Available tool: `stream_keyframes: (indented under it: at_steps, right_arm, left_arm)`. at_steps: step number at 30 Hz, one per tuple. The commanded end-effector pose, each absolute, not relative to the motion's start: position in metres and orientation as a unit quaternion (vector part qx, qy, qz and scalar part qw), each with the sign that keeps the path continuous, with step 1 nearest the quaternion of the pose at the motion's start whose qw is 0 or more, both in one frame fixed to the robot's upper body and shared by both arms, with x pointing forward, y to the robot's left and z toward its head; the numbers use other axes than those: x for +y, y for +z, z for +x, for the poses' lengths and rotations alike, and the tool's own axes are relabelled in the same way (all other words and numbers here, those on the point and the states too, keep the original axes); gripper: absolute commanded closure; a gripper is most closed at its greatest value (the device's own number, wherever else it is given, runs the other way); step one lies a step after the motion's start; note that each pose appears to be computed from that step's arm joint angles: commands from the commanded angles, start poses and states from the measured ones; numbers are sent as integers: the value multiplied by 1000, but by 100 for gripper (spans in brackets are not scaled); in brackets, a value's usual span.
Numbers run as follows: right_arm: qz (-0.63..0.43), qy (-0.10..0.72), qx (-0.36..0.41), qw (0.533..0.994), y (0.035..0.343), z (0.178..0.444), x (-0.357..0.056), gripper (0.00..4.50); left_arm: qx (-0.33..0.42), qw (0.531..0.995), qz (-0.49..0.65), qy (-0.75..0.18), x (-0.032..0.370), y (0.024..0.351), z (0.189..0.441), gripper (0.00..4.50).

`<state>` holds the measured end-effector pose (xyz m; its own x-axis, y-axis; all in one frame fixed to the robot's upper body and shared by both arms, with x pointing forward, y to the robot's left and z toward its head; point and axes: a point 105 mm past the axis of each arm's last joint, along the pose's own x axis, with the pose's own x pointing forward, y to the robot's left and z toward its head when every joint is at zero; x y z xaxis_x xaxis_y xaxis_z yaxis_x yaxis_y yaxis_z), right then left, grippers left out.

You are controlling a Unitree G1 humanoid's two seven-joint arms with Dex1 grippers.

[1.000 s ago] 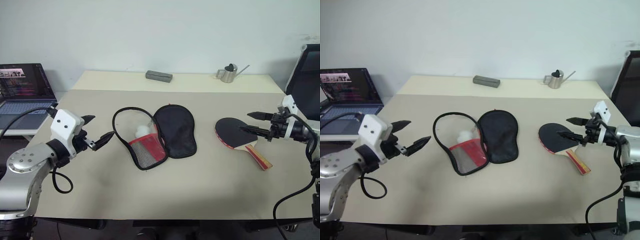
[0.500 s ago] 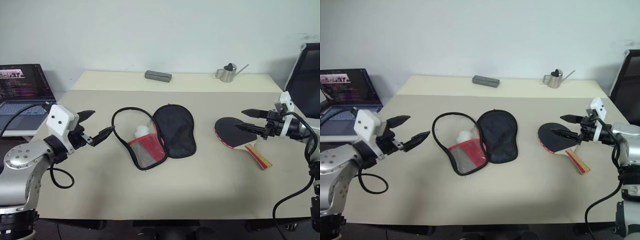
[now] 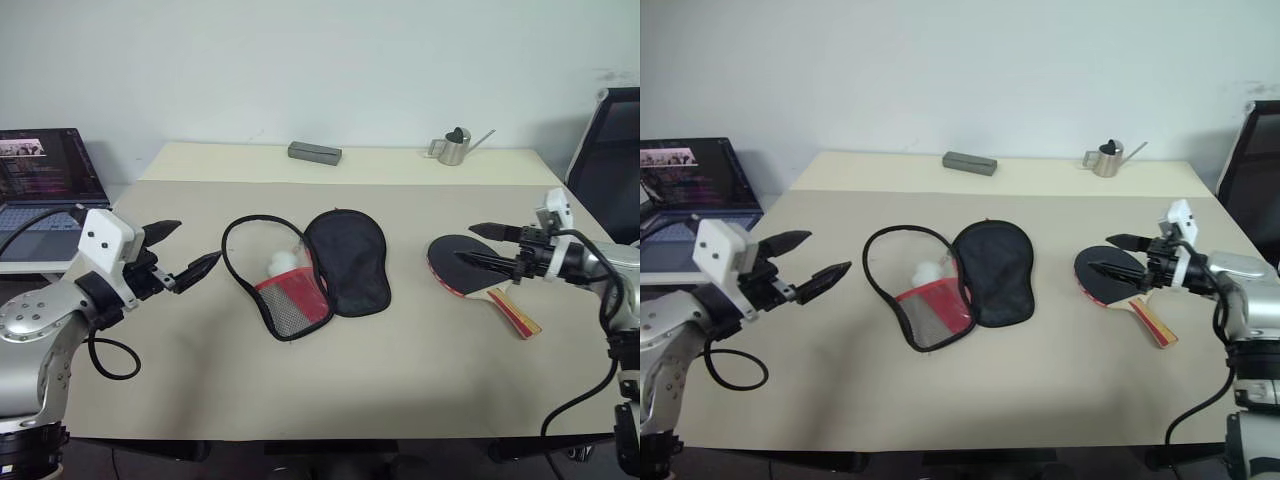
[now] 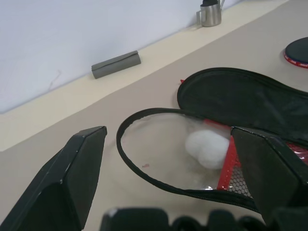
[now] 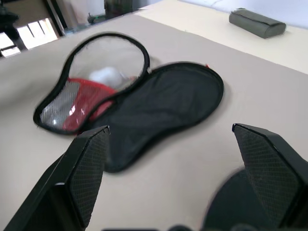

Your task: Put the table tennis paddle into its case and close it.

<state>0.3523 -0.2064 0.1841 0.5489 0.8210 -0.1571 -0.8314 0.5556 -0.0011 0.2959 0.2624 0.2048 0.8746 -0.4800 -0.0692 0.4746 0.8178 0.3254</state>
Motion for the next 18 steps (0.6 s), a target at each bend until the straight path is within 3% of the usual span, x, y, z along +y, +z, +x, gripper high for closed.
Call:
stream_keyframes:
  at_steps: [1, 9, 18]
  right_arm:
    - [-39, 484, 46, 873, 200, 365, -178, 4]
    - [-55, 458, 85, 883, 181, 407, -128, 4]
    - [-45, 351, 120, 928, 157, 453, -102, 4]
  left_arm:
    - [-30, 951, 172, -255, 266, 226, 295, 0]
    - [-39, 945, 170, -275, 261, 239, 305, 0]
    - [-5, 925, 136, -356, 243, 229, 314, 0]
